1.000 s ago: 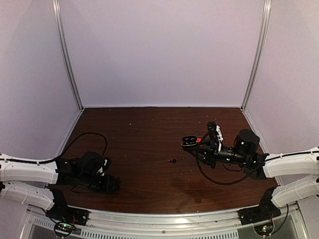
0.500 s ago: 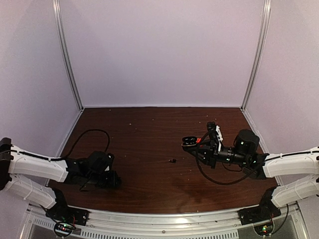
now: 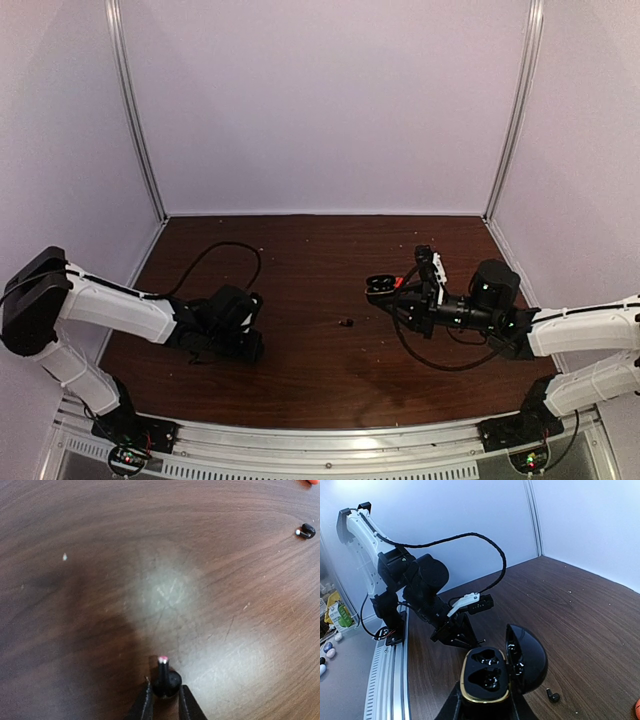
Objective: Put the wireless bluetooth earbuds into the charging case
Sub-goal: Move the left earbud to the center of the board.
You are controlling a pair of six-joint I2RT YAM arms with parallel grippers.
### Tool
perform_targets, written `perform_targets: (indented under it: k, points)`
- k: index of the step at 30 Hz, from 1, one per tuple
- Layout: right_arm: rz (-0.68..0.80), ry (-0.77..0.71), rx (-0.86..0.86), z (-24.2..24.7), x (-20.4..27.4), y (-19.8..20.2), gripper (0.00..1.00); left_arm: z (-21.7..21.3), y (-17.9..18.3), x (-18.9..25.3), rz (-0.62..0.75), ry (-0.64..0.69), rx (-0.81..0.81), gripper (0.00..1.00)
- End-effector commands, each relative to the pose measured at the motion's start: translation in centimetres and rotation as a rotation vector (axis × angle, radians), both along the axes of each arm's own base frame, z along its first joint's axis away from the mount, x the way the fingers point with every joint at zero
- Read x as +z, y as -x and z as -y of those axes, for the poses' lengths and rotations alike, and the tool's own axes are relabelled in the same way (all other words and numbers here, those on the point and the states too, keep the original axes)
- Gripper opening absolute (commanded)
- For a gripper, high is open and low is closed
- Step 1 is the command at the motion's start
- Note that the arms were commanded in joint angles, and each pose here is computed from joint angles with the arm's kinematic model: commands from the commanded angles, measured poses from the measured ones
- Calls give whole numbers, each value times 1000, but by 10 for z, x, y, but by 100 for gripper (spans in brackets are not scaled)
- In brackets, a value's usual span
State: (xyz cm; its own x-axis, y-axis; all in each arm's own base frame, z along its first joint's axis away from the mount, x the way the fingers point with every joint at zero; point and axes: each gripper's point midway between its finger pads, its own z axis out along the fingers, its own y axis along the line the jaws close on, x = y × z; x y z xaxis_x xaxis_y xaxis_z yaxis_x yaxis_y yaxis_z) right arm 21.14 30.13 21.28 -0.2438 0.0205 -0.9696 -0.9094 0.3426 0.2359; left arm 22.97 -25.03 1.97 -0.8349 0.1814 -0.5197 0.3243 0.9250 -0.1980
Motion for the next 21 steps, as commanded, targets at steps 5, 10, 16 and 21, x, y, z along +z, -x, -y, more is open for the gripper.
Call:
perform_targets:
  k: [5, 10, 16, 21]
  points:
    - [31, -7, -26, 7, 5, 0, 0, 36, -36, 9, 119, -171, -319, 19]
    - [33, -8, -29, 8, 7, 0, 0, 34, -59, 19, 180, -233, -354, 25]
    - [35, -7, -24, 7, 7, -1, 0, 20, -86, 39, 231, -248, -289, 35]
    - [34, -6, -26, 8, 7, 0, 0, 36, -68, 62, 292, -58, -355, 35]
